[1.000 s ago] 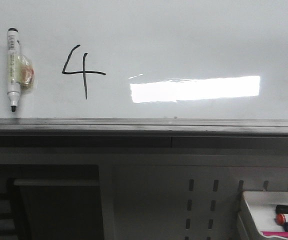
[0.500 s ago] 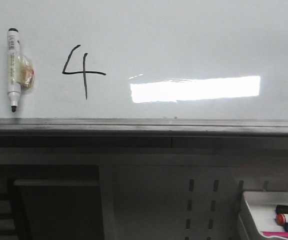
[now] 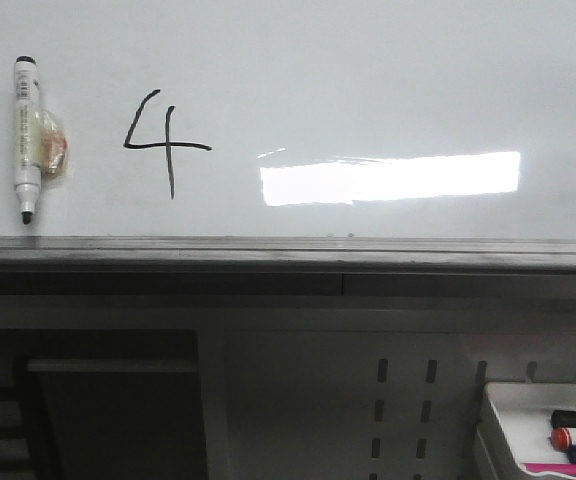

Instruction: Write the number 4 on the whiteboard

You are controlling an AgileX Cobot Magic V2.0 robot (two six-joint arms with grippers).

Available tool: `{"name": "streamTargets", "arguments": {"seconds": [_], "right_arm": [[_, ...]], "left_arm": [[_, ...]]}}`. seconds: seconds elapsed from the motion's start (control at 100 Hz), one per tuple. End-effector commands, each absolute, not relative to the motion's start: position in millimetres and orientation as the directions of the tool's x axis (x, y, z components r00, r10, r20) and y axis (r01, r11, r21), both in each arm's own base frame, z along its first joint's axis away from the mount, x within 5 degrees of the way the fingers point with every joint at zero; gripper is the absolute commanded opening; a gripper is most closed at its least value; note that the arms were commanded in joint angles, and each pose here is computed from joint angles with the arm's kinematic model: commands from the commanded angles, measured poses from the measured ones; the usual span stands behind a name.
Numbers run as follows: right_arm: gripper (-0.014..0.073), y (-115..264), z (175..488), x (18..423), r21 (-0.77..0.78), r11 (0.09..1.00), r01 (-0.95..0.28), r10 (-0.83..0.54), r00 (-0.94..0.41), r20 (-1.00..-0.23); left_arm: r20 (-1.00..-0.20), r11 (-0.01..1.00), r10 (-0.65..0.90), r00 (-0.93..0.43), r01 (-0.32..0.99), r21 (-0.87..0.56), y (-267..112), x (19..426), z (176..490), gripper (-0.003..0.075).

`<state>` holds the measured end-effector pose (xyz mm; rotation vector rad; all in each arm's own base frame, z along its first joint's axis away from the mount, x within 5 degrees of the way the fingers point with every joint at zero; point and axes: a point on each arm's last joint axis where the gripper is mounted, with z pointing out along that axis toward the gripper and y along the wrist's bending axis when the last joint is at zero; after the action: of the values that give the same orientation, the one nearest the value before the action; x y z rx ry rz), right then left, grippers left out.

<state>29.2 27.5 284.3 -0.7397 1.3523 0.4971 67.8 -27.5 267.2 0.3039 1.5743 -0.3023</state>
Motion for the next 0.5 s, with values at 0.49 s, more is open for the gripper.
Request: {"name": "streamTargets", "arguments": {"seconds": [0.49], "right_arm": [[-0.0064,26.6,299.1,27.7,-0.200,0.694,-0.691,-0.038,0.243,-0.969]], "left_arm": [[-0.997,0.943,-0.033,0.064,0.332,-0.010,-23.0,65.5,274.9,-0.0020]]}}
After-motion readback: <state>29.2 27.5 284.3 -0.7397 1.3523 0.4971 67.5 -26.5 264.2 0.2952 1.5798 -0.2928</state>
